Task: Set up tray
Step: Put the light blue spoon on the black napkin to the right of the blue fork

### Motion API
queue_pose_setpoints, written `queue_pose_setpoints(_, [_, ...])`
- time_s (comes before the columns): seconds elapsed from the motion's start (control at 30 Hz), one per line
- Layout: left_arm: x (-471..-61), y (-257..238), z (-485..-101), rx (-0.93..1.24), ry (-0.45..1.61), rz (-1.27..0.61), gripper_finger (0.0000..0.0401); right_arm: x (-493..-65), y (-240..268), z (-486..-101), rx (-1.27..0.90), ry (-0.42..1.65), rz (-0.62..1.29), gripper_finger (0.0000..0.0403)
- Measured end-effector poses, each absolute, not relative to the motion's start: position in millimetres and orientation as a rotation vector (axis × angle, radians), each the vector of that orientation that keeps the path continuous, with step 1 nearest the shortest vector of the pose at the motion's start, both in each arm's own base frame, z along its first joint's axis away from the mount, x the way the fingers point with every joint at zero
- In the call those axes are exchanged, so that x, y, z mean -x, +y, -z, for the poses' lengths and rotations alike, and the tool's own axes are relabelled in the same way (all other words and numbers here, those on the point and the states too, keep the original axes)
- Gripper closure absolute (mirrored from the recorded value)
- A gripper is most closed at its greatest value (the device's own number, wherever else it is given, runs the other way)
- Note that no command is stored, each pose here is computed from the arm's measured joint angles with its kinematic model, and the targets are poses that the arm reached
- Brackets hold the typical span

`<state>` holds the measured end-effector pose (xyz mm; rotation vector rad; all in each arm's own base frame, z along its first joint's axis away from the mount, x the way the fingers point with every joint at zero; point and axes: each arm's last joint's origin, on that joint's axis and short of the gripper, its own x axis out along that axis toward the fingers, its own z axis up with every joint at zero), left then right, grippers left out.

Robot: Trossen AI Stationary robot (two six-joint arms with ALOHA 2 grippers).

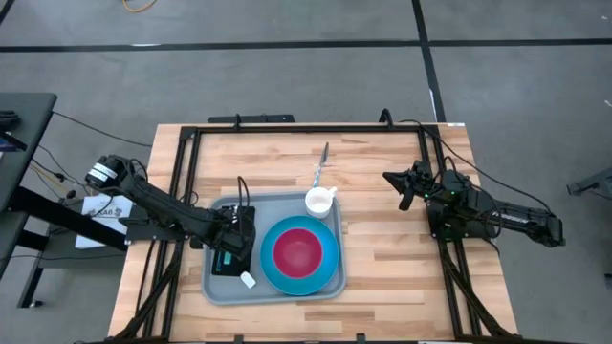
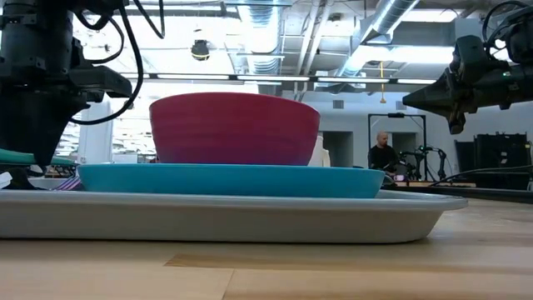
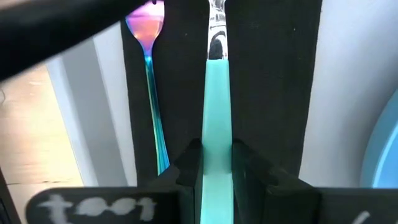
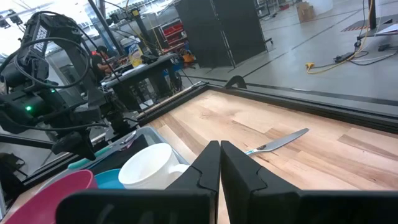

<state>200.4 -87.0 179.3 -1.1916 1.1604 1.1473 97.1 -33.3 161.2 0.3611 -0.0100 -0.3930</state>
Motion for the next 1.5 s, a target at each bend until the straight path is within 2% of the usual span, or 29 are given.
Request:
queue_pose_setpoints(0.2, [-200,-87,-179,1.203,1.170,-1.151,0.0332,-97,-33,-161,-0.361,-0.011,0.393,0.0398])
queue_pose_setpoints(0.43, [-200,-87,-179,1.230,1.160,-1.171,0.0346,-97,-33,-161,-0.361,-0.010,0.393,0.0398])
queue_pose_setpoints(0.67, [-201,-88,-179,1.240,1.154,-1.175,0.0328,-97,-33,-161,-0.361,-0.010,0.393,0.0398])
queue_pose_setpoints(0.87, [-204,-90,-168,1.232,1.203,-1.226,0.0359,-97,-33,-161,-0.361,-0.010,0.394,0.0398])
queue_pose_setpoints(0.97, [-209,-93,-157,1.209,1.235,-1.241,0.0360,-97,-33,-161,-0.361,-0.011,0.394,0.0398])
queue_pose_setpoints(1.13, [-216,-97,-141,1.180,1.308,-1.245,0.0341,-97,-33,-161,-0.361,-0.012,0.394,0.0398])
queue_pose_setpoints(1.5, [-215,-96,-143,1.175,1.289,-1.253,0.0331,-97,-33,-161,-0.361,-0.013,0.394,0.0398])
